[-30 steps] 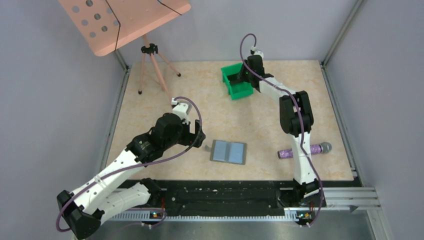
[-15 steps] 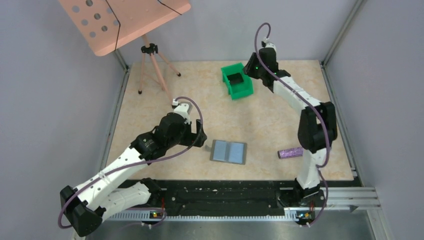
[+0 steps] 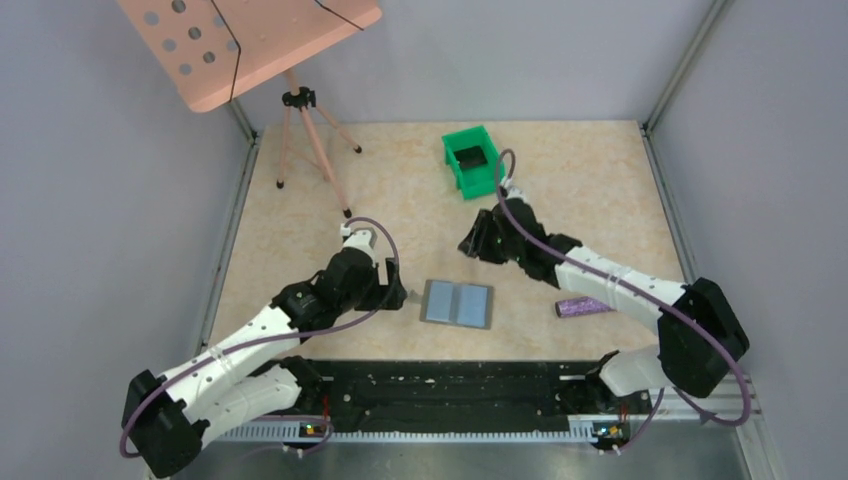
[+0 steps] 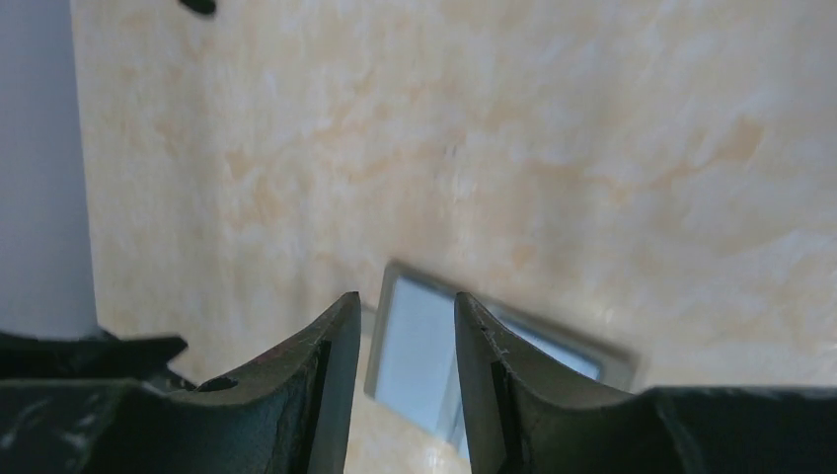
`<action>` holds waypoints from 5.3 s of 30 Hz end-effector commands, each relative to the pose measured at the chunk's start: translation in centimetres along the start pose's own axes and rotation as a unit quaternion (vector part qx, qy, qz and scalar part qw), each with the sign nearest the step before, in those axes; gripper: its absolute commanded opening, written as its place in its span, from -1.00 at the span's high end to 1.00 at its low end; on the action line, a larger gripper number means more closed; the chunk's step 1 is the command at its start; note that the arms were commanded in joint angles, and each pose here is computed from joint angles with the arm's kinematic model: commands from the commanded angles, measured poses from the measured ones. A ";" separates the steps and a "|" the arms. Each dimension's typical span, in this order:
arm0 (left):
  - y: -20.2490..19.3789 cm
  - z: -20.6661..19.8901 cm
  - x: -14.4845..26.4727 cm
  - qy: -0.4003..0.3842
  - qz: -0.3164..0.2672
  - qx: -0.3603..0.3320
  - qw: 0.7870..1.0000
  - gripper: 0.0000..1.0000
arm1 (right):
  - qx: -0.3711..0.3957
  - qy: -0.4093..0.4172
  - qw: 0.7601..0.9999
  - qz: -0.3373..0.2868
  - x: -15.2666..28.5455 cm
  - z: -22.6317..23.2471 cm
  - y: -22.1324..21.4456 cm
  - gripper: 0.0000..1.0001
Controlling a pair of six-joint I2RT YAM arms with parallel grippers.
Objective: Take the credit cards out of the card holder
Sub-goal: Remove the credit card from the card holder.
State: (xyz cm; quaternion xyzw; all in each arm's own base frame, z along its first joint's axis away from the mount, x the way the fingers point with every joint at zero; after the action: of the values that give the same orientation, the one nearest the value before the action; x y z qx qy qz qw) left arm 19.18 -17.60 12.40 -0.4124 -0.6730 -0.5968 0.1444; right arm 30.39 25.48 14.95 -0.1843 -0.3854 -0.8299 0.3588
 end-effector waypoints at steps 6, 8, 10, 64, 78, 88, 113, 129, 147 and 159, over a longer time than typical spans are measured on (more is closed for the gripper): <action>1.0 0.6 -0.6 0.010 -0.055 0.036 0.998 -0.79 | -0.021 0.039 0.998 0.042 1.9 2.3 -11.5 0.23; 0.5 0.5 -1.0 0.007 -0.046 0.044 0.998 -0.77 | -0.025 0.045 0.997 0.060 1.2 2.1 -13.5 0.24; 0.1 0.3 -1.2 0.000 -0.043 0.048 0.998 -0.76 | -0.016 0.041 0.996 0.073 0.6 1.9 -14.9 0.25; 2.0 0.3 2.3 -0.031 -0.120 0.072 0.990 -0.68 | 0.261 -0.163 0.950 0.062 -1.3 -4.0 -16.4 -0.04; 1.3 -0.3 1.9 -0.046 -0.105 0.075 0.991 -0.66 | 0.206 -0.079 0.974 0.054 -0.5 -0.8 -16.3 0.58; 0.4 -2.2 0.5 -0.090 -0.066 0.069 0.991 -0.62 | 0.127 0.001 0.990 0.064 0.0 1.9 -16.6 0.57; -2.7 -3.2 -2.2 -0.105 0.013 0.100 0.989 -0.57 | 0.096 -0.010 0.995 0.028 1.1 -0.4 -14.1 0.62; -2.7 -2.5 -2.3 -0.082 0.016 0.092 0.992 -0.54 | 0.099 -0.107 0.989 -0.018 4.1 -4.5 -11.2 0.28; -1.9 -1.6 -2.1 -0.062 -0.016 0.093 0.994 -0.45 | 0.068 0.083 0.994 0.028 5.3 6.7 -11.4 0.38; -1.7 0.5 -1.0 -0.017 -0.047 0.099 0.994 -0.50 | 0.083 -0.023 0.995 0.049 0.2 2.3 -14.5 0.19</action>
State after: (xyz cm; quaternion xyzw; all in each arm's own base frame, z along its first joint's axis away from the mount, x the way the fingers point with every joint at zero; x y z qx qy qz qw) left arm 18.27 -18.87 10.39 -0.4106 -0.7432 -0.5100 0.1375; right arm 18.96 32.62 8.72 -0.1928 -0.4567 -0.7629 0.4151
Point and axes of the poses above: each gripper's point midway between its finger pads, its own x axis back along the fingers, its own z axis along the line the jaws close on, y = z × x, the point moved 1 cm from there along x, back along the fingers, and after that the axes turned 9 degrees about -x, right-handed, at the moved point
